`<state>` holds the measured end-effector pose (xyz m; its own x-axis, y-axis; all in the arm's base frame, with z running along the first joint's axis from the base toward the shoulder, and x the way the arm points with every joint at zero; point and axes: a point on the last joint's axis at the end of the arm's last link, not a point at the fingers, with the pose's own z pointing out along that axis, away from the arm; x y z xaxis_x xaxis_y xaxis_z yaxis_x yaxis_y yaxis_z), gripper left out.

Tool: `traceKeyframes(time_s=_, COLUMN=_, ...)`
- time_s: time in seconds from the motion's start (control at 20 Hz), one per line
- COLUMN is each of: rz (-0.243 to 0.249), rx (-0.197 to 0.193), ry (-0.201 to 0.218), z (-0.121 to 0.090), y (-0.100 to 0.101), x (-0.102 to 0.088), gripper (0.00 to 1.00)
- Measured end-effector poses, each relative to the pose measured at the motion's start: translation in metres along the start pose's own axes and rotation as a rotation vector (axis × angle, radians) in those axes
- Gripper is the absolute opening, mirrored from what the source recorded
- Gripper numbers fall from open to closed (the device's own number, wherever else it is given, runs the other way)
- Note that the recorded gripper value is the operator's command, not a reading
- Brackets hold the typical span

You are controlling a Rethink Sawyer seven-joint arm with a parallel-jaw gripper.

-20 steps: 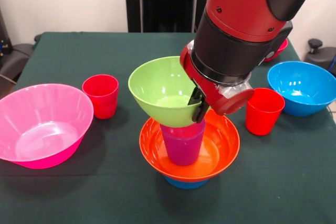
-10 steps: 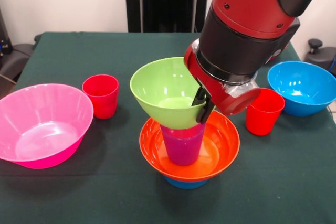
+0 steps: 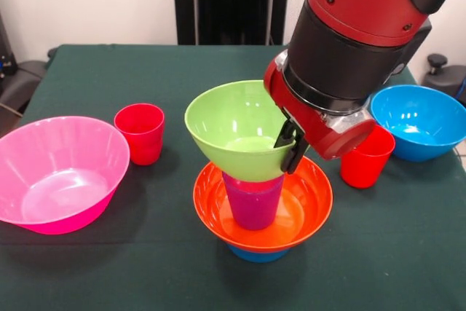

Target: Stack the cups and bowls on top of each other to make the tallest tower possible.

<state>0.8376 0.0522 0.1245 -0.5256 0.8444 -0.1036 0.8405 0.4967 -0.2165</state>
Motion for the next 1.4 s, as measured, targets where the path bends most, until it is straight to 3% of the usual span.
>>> traceKeyframes(time_s=1.0, rz=-0.014, rx=0.001, ry=0.023, z=0.008, y=0.003, x=0.013, gripper=0.0)
traceKeyframes(time_s=1.4, rz=-0.024, rx=0.004, ry=-0.005, z=0.011, y=0.003, x=0.017, gripper=0.0)
